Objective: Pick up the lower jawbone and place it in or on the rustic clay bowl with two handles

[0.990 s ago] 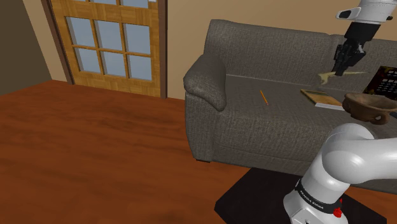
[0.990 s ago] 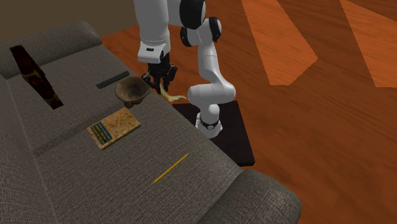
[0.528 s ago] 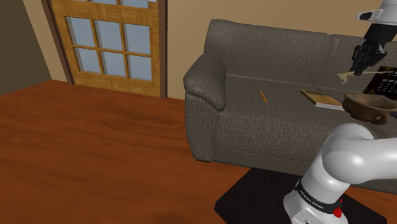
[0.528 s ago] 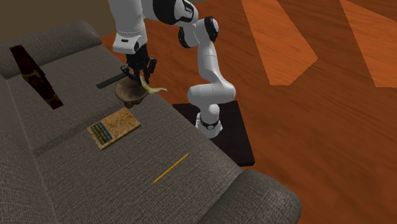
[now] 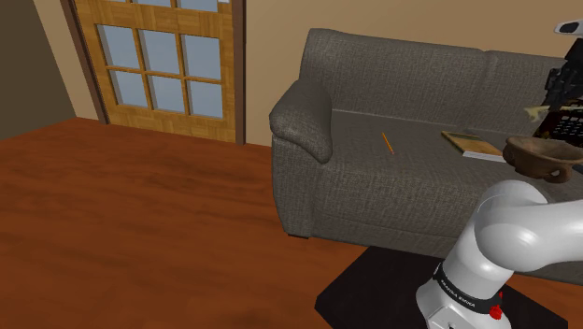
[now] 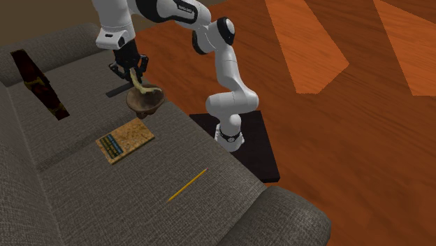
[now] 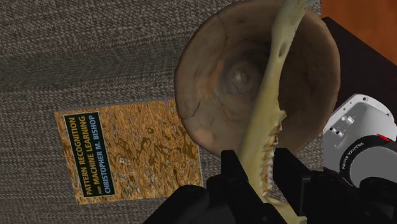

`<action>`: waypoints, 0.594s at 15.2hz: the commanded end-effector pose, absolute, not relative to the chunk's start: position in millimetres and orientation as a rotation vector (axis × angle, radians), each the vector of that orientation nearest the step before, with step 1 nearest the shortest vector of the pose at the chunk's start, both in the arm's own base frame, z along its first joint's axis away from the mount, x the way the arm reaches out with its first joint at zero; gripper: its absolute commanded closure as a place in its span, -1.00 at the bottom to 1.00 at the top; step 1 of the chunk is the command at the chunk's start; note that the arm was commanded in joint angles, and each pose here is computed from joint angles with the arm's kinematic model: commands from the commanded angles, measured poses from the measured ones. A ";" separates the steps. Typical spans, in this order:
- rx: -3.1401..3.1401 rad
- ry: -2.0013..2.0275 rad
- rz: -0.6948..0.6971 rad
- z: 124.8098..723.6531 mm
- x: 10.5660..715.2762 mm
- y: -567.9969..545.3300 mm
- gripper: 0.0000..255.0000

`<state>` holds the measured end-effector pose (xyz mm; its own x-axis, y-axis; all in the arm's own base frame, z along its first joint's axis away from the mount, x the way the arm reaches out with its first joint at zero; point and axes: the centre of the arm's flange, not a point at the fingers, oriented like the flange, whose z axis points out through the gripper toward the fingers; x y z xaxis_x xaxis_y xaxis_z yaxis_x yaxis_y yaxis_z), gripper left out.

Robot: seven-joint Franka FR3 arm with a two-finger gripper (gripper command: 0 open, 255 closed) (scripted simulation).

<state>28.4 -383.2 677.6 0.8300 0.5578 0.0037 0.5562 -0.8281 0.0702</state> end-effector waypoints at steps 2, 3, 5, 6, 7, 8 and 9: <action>2.942 0.897 0.035 679.3 12.4 -408.6 1.00; 2.942 0.897 0.035 674.0 12.4 -408.6 1.00; 2.942 0.897 0.035 663.5 12.4 -408.6 1.00; 2.942 0.897 0.035 658.2 12.4 -408.6 1.00; 2.942 0.897 0.035 652.9 12.4 -408.6 1.00; 2.942 0.897 0.035 647.6 12.4 -408.6 1.00; 2.942 0.897 0.035 642.4 12.4 -408.6 1.00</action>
